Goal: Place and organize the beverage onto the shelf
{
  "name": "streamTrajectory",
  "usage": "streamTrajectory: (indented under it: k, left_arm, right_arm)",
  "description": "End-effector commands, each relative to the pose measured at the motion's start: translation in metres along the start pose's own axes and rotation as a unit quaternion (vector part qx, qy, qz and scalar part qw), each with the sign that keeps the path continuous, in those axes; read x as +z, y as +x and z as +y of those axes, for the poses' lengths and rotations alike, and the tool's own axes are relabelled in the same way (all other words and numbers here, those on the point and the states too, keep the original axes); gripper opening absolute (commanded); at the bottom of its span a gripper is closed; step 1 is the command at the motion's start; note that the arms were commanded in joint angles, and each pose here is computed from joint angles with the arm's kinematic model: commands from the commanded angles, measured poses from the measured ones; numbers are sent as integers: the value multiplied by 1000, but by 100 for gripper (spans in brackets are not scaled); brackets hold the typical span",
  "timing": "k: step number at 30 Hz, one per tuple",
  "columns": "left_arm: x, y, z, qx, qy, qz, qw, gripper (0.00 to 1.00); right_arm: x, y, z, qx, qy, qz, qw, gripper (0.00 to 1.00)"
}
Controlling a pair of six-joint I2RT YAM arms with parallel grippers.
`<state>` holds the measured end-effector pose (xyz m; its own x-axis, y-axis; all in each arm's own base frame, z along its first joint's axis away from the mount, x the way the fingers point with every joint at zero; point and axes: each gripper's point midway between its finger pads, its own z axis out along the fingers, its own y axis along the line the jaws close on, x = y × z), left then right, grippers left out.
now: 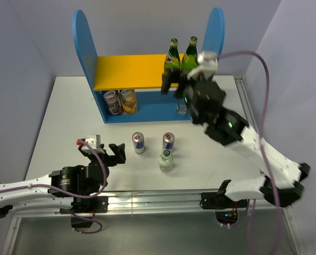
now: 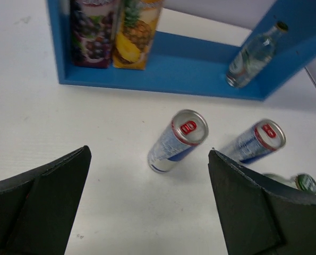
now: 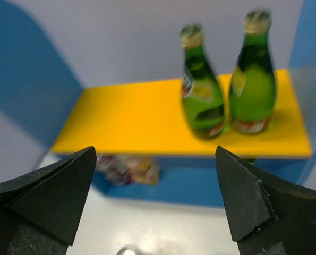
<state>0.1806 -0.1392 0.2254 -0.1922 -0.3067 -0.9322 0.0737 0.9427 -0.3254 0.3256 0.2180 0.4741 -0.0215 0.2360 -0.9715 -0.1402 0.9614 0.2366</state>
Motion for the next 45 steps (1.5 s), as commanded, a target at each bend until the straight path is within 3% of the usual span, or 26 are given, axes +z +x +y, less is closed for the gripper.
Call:
streamTrajectory:
  k: [1, 2, 3, 5, 6, 10, 12, 19, 28, 39, 40, 43, 44, 45]
  left_arm:
    - [0, 13, -43, 28, 89, 20, 995, 99]
    - [3, 30, -50, 52, 90, 36, 994, 99]
    - [6, 38, -55, 54, 87, 44, 994, 99]
    - [13, 61, -64, 83, 70, 67, 992, 99]
    - [17, 64, -70, 74, 69, 69, 993, 99]
    - [35, 89, -77, 67, 88, 87, 990, 99]
    - [51, 101, -62, 54, 81, 97, 990, 99]
    - [84, 116, -45, 46, 56, 93, 993, 99]
    - [120, 135, -68, 71, 46, 102, 991, 99]
    - [170, 144, -52, 72, -30, 84, 993, 98]
    - [172, 142, -54, 70, -31, 81, 994, 97]
    - [175, 142, -53, 66, -45, 79, 994, 64]
    - [175, 141, -52, 61, -49, 80, 994, 47]
    - [174, 138, -51, 60, -51, 77, 994, 37]
  right_arm:
    - [-50, 28, -13, 58, -11, 5, 998, 100]
    - [-69, 25, -21, 98, -22, 0, 995, 100]
    - [-78, 59, -18, 83, -37, 29, 995, 100]
    - [-96, 73, -26, 108, -42, 45, 992, 100]
    - [-101, 100, -31, 84, -41, 72, 993, 100]
    - [-125, 140, -44, 72, -37, 115, 990, 100]
    - [-134, 154, -53, 69, -38, 127, 989, 100]
    - [-151, 175, -70, 80, -44, 143, 986, 100]
    - [-157, 191, -87, 77, -36, 146, 986, 100]
    - [-170, 199, -116, 85, -29, 149, 985, 100]
    - [-171, 196, -120, 93, -29, 144, 985, 100]
    - [-175, 196, -128, 99, -26, 143, 984, 100]
    - [-175, 198, -131, 98, -23, 142, 985, 100]
    - [-175, 199, -132, 97, -22, 143, 985, 100]
